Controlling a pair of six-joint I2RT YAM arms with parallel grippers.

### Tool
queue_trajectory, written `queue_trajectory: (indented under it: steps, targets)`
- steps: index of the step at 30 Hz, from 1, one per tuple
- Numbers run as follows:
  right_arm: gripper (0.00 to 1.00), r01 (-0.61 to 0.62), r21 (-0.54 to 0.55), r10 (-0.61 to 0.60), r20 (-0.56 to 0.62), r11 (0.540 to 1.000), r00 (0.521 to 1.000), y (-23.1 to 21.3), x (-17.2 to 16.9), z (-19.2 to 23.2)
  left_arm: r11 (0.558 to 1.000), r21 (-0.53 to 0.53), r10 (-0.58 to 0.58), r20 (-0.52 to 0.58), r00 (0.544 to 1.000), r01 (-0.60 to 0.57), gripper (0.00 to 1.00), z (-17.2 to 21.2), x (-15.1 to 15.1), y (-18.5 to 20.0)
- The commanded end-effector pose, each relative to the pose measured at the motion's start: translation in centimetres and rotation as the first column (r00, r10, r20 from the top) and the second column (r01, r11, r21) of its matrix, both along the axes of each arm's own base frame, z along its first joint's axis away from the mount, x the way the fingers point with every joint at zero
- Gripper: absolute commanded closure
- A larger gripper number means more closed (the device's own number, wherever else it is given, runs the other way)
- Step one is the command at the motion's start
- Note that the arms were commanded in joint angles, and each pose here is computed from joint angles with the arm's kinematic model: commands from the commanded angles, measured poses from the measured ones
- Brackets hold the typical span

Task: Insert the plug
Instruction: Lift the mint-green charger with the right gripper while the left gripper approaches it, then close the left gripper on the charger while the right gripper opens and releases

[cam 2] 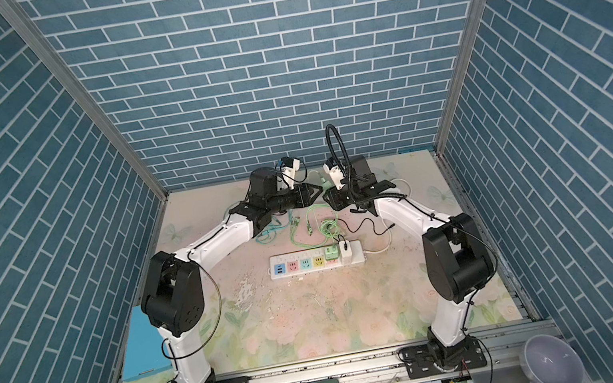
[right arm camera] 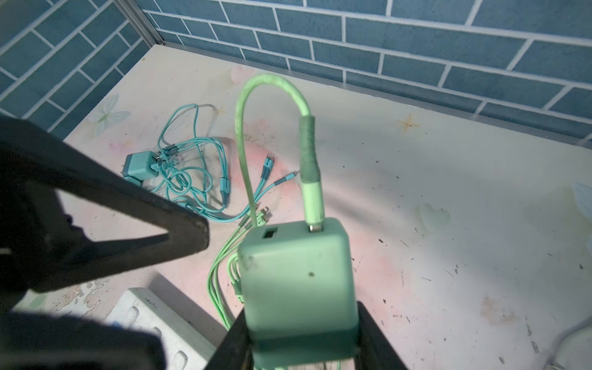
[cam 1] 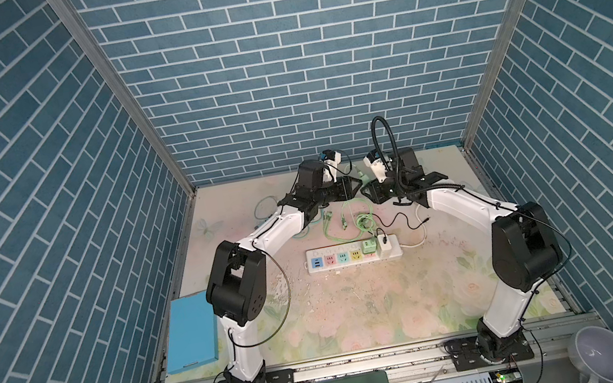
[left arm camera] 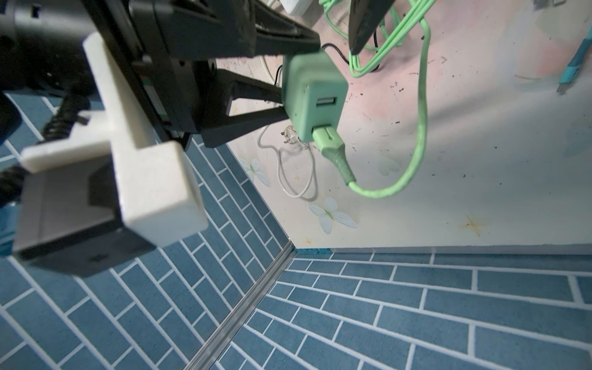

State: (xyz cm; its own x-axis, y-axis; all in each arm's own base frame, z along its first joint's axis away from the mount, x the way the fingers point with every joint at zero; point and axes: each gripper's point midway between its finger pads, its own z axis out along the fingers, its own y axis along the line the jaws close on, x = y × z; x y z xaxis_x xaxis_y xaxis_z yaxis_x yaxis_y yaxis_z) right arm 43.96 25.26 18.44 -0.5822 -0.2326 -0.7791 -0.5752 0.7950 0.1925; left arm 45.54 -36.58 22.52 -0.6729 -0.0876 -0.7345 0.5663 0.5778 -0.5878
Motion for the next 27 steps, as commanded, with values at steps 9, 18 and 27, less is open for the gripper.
queue_trajectory:
  steps: [9, 18, 27]
  targets:
    - [0.86, -0.003, 0.098, -0.005, 0.079, 0.995, 0.997, 0.4, -0.4, 3.4, 0.999, -0.027, 0.043, 0.007, 0.999, -0.043, 0.54, -0.1, 1.2, -0.2]
    - [0.86, -0.026, 0.114, 0.017, 0.079, 0.993, 0.997, 0.9, -0.9, 3.6, 0.996, -0.073, 0.045, 0.013, 0.999, -0.044, 0.56, 0.0, 1.7, -0.6]
    - [0.86, -0.048, 0.148, 0.035, 0.086, 0.988, 0.996, 1.6, -1.2, 4.2, 0.995, -0.1, 0.022, 0.001, 1.0, -0.022, 0.59, -0.5, 1.5, -1.7]
